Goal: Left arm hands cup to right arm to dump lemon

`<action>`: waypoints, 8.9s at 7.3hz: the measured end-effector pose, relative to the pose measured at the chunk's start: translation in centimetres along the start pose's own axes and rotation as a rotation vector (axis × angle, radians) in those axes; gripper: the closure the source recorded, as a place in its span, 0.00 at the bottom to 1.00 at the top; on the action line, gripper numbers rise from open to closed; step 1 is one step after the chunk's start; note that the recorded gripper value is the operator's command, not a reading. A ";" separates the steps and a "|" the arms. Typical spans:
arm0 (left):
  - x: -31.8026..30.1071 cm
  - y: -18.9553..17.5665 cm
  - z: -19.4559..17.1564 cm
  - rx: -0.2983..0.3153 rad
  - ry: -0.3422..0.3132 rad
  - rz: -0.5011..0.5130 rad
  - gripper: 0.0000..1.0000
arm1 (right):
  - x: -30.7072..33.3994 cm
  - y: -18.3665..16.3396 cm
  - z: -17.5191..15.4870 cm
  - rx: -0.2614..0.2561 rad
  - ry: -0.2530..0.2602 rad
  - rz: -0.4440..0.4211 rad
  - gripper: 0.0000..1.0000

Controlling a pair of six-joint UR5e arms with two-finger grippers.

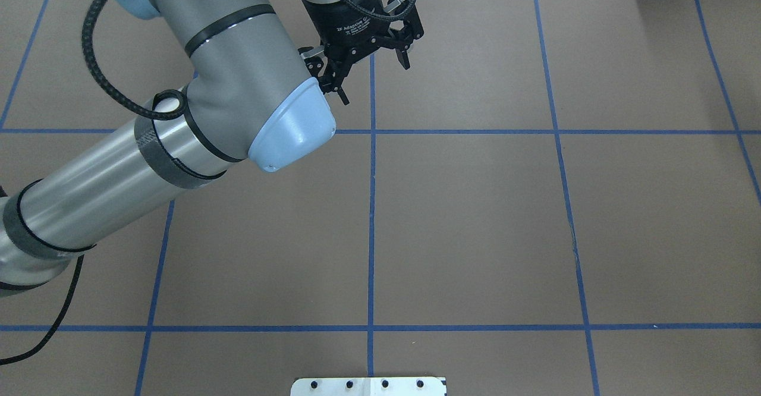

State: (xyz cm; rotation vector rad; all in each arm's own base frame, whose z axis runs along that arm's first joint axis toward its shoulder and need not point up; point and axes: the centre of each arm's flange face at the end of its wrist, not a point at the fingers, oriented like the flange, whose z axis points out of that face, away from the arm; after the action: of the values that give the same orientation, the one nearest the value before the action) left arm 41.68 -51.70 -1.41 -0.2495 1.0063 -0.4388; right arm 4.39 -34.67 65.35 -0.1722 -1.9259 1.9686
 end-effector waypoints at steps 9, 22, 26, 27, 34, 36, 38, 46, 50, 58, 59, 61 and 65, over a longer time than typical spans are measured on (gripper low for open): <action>0.1 -2.4 0.2 0.096 -0.012 0.017 0.00 | 17.3 15.5 21.9 -0.004 0.165 -1.365 0.91; 0.9 1.3 7.1 0.056 -0.158 0.052 0.14 | 53.1 53.5 23.5 0.425 0.048 -2.154 0.84; 0.8 2.3 8.0 0.043 -0.166 0.060 0.29 | 52.8 55.5 23.3 0.413 0.019 -2.105 0.84; 0.8 2.3 8.1 0.043 -0.167 0.060 0.34 | 52.6 55.7 23.2 0.407 0.016 -2.094 0.84; 0.6 2.0 8.2 0.046 -0.172 0.056 0.73 | 51.6 55.7 23.1 0.399 0.007 -2.070 0.82; 0.7 2.0 8.0 0.048 -0.168 0.057 1.00 | 51.6 55.6 23.1 0.398 0.006 -2.068 0.82; 0.8 2.1 7.7 0.046 -0.163 0.058 1.00 | 51.5 55.6 23.0 0.397 0.006 -2.066 0.04; 1.5 1.7 2.7 0.069 -0.106 0.054 1.00 | 55.3 49.0 20.7 0.347 0.084 -2.149 0.00; -5.6 0.2 -0.2 0.083 -0.093 0.162 1.00 | 52.5 44.3 21.1 0.155 0.165 -2.167 0.00; -34.4 -11.2 -1.3 0.040 -0.266 0.620 1.00 | 28.4 27.6 28.7 -0.244 0.702 -2.193 0.00; -38.1 -13.2 -1.8 0.028 -0.265 0.663 1.00 | 23.6 24.8 28.7 -0.301 0.773 -2.152 0.00; -44.0 -16.4 -2.4 0.013 -0.279 0.720 1.00 | 15.5 19.6 26.8 -0.374 0.867 -2.077 0.00; -53.3 -20.1 -2.6 -0.056 -0.313 0.771 1.00 | 3.8 11.2 19.3 -0.483 0.996 -1.956 0.00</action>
State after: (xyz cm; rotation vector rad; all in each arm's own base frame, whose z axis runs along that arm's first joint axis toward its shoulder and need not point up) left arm 10.20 -44.71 45.65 0.0319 0.7345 0.3234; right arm -7.85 -51.33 56.04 0.4035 -0.8385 -0.0070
